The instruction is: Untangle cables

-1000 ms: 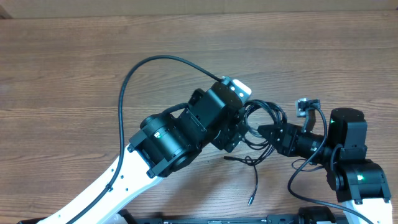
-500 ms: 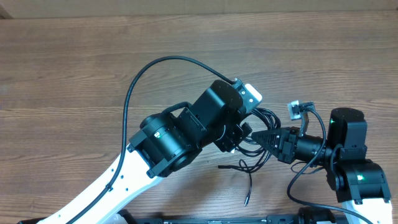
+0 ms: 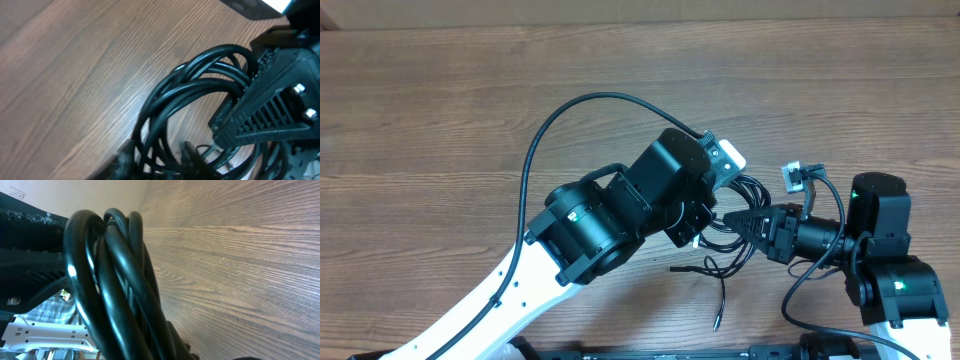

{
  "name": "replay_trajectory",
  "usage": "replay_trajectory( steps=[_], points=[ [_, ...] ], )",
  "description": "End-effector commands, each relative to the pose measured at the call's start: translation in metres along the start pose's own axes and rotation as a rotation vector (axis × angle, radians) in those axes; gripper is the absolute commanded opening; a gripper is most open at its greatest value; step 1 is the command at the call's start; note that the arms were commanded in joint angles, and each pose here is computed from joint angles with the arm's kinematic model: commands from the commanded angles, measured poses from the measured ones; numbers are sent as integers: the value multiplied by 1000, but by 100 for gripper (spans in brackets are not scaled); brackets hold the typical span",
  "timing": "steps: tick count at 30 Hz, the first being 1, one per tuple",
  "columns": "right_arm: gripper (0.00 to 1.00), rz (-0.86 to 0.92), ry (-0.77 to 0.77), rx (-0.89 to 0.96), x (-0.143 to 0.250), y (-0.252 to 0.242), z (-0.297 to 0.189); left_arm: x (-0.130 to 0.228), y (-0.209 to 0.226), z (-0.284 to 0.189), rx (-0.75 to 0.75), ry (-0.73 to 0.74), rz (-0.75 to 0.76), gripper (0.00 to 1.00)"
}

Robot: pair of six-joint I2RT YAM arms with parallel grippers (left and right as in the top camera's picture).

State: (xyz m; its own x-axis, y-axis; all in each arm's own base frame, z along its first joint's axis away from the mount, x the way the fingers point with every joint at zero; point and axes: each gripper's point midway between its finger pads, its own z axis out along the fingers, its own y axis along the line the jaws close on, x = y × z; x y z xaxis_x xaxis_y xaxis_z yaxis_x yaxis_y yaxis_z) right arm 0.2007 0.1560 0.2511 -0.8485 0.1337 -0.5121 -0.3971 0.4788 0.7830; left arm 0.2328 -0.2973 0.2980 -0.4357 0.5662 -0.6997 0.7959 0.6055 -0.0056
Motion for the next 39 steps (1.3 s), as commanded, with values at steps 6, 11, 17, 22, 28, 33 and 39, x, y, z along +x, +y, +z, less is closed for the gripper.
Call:
replay_trajectory(
  steps=[6,11,17,22,28,33,39],
  points=[
    [4,-52,10,-99,-1,20,-2,-11,-7,-14,29,-48,16,35],
    [4,-53,10,-101,-1,20,-2,-11,-7,-14,29,-49,16,14],
    [4,-59,13,-113,0,22,-2,-13,-7,-14,29,-57,16,57],
    [4,-63,11,-113,-1,22,-2,-16,-7,-14,28,-69,16,85],
    [4,-64,11,-113,-1,22,-2,-18,2,-14,-24,-75,14,96],
    [4,-67,10,-113,-1,22,-2,-18,8,-14,-54,-76,13,97],
    [4,-135,28,-192,3,36,-4,-19,4,-14,-32,-81,15,85]
  ],
)
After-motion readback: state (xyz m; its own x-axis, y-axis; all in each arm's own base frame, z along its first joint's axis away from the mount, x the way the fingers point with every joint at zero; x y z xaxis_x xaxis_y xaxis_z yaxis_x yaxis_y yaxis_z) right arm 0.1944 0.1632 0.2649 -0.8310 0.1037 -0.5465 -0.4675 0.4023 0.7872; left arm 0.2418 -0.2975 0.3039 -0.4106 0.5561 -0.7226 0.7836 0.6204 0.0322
